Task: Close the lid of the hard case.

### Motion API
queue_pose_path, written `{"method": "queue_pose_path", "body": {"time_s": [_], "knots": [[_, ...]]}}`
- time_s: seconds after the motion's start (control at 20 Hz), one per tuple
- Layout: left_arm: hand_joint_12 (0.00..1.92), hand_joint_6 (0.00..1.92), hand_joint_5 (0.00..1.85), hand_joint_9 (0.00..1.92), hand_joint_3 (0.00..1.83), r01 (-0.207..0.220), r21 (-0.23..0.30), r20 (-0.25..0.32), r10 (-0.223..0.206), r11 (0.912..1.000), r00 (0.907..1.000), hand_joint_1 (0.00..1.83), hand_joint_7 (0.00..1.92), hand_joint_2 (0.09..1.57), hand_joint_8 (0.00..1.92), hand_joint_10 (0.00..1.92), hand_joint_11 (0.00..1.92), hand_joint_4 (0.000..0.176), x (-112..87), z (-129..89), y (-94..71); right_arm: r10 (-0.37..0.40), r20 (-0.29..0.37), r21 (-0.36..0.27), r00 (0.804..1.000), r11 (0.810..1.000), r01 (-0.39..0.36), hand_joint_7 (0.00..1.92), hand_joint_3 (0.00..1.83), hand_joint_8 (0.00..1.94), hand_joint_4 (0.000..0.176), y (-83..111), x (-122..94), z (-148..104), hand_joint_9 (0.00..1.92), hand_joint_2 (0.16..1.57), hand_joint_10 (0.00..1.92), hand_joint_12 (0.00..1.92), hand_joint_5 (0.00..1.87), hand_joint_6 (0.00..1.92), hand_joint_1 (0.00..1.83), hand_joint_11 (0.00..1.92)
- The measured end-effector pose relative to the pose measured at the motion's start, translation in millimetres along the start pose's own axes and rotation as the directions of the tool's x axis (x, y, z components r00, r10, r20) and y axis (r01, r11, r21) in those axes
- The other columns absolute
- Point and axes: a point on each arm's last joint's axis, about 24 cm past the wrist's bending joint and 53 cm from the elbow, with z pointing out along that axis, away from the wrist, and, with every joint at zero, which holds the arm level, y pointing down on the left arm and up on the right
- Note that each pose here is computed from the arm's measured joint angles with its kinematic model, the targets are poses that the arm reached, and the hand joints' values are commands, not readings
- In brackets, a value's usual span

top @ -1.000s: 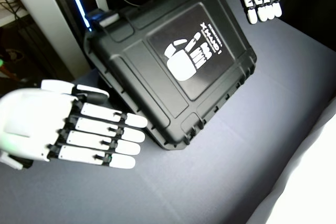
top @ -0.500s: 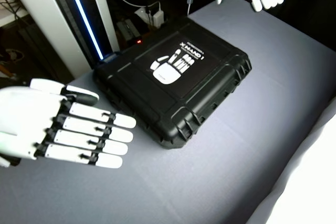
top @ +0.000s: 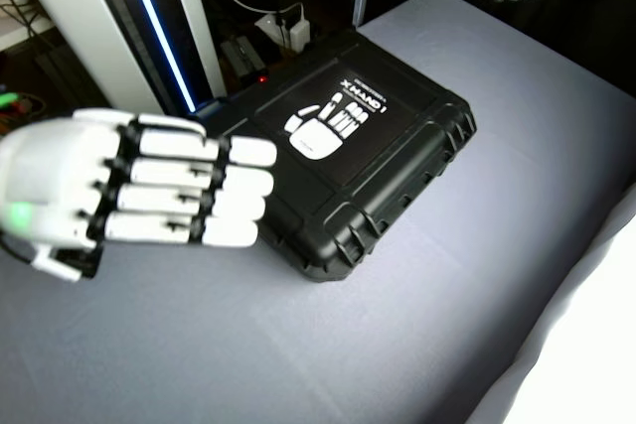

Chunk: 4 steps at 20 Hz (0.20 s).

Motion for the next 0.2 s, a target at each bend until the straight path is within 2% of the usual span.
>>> {"method": "queue_pose_path", "body": {"time_s": [0.05, 0.1, 0.15, 0.2], "knots": [[0.0, 0.0, 0.0, 0.0, 0.01, 0.009, 0.007, -0.003, -0.009, 0.9999, 1.0, 0.07, 0.0, 1.29, 0.0, 0.0, 0.0, 0.0, 2.9, 1.0, -0.6, 0.003, 0.002, -0.004, 1.0, 1.0, -0.003, 0.18, 0.0, 0.01, 0.0, 0.8, 0.5, 0.1, 0.17, 1.33, 0.0, 0.65, 0.24, 0.01, 0.32, 0.0], [0.0, 0.0, 0.01, 0.0, 0.0, 0.037, 0.029, 0.008, -0.037, 0.9989, 0.9993, 0.07, 0.0, 1.28, 0.0, 0.0, 0.0, 0.0, 7.5, 5.7, -3.5, 0.006, 0.01, -0.014, 1.0, 1.0, -0.006, 0.21, 0.0, 0.01, 0.0, 2.7, 0.0, 0.1, 0.19, 1.32, 0.01, 0.73, 0.27, 0.01, 0.37, 0.0], [0.0, 0.0, 0.01, 0.0, 0.0, 0.055, 0.061, 0.011, -0.056, 0.9966, 0.9984, 0.11, 0.0, 1.28, 0.0, 0.0, 0.0, 0.0, 11.8, 11.4, -9.9, 0.008, 0.023, -0.032, 1.0, 0.999, -0.008, 0.2, 0.0, 0.0, 0.0, 6.7, -2.5, 0.0, 0.17, 1.31, 0.0, 0.75, 0.26, 0.01, 0.44, 0.0], [0.0, 0.01, 0.03, 0.0, 0.01, 0.066, 0.086, 0.013, -0.067, 0.9941, 0.9977, 0.16, 0.0, 1.3, 0.0, 0.0, 0.0, 0.005, 13.6, 15.1, -16.1, 0.01, 0.038, -0.051, 0.999, 0.999, -0.008, 0.21, 0.0, 0.0, 0.0, 11.2, -5.7, -0.3, 0.17, 1.24, 0.0, 0.77, 0.23, 0.0, 0.47, 0.0]]}}
